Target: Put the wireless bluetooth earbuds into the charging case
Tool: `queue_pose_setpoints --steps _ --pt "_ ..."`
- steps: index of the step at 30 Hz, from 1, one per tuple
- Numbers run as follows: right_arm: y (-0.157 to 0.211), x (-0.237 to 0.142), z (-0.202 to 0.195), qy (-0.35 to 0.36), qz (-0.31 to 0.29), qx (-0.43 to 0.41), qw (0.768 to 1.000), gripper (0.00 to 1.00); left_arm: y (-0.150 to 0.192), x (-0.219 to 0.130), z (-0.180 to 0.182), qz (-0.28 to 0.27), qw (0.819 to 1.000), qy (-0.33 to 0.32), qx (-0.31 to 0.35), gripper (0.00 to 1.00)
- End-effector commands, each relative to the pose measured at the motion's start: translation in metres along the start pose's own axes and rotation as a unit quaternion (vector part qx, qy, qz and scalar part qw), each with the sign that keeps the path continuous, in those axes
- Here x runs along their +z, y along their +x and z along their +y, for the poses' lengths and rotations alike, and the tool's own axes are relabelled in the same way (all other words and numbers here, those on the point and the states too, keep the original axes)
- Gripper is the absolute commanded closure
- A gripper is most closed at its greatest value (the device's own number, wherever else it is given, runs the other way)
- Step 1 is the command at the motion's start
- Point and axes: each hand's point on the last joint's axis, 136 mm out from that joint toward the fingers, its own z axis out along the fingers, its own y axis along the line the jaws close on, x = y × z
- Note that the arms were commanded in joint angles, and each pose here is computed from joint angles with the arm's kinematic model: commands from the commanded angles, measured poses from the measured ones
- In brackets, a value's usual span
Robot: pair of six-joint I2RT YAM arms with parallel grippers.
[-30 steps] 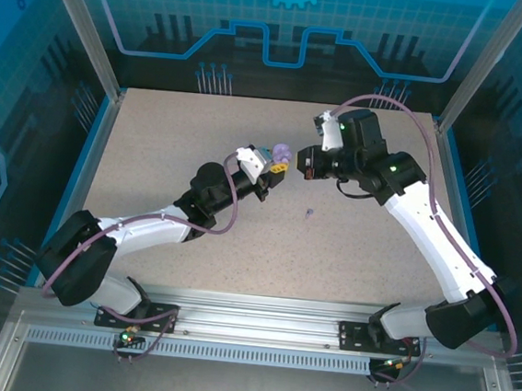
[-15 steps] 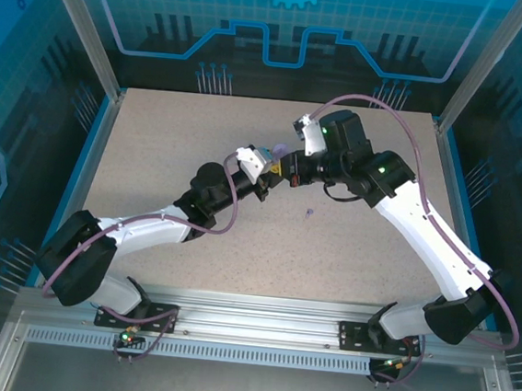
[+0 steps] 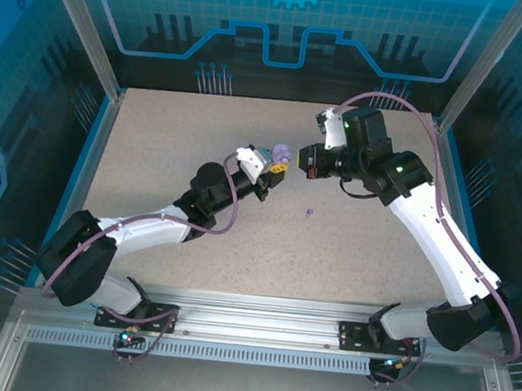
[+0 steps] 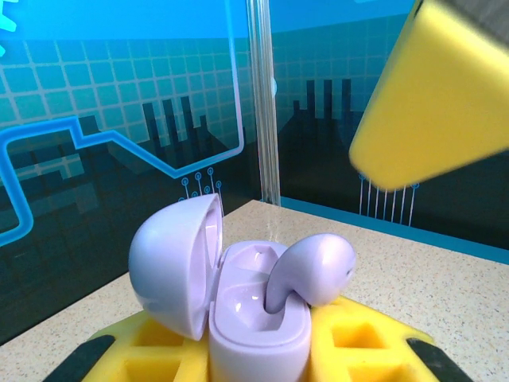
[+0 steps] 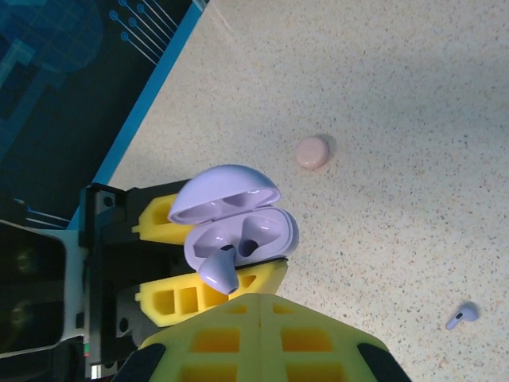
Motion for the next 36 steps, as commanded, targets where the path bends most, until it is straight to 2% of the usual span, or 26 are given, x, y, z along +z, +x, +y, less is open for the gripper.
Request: queue_pose_setpoints --steps 1,9,29,33,36 --pt "0.013 0.016 0.0 -0.007 0.029 0.004 1.0 1.0 -0.009 -0.001 -0.002 -0.014 1.0 0.01 -0.005 1.0" --pt "0.013 0.025 0.013 -0.02 0.038 -0.007 0.999 1.0 -0.009 -0.002 -0.003 -0.014 1.0 0.011 -0.005 1.0" --pt "0.003 0.014 0.063 -0.072 0.034 -0.041 0.996 1.0 -0.003 -0.001 -0.005 -0.006 1.0 0.016 -0.012 1.0" --pt "0.001 0.013 0.059 -0.059 0.029 -0.045 0.997 1.0 -0.004 -0.001 -0.004 -0.007 1.0 0.015 -0.013 1.0" --pt "-0.008 -0.003 0.042 -0.036 0.0 -0.033 0.999 1.0 -0.003 -0.002 -0.004 -0.006 1.0 0.014 -0.013 1.0"
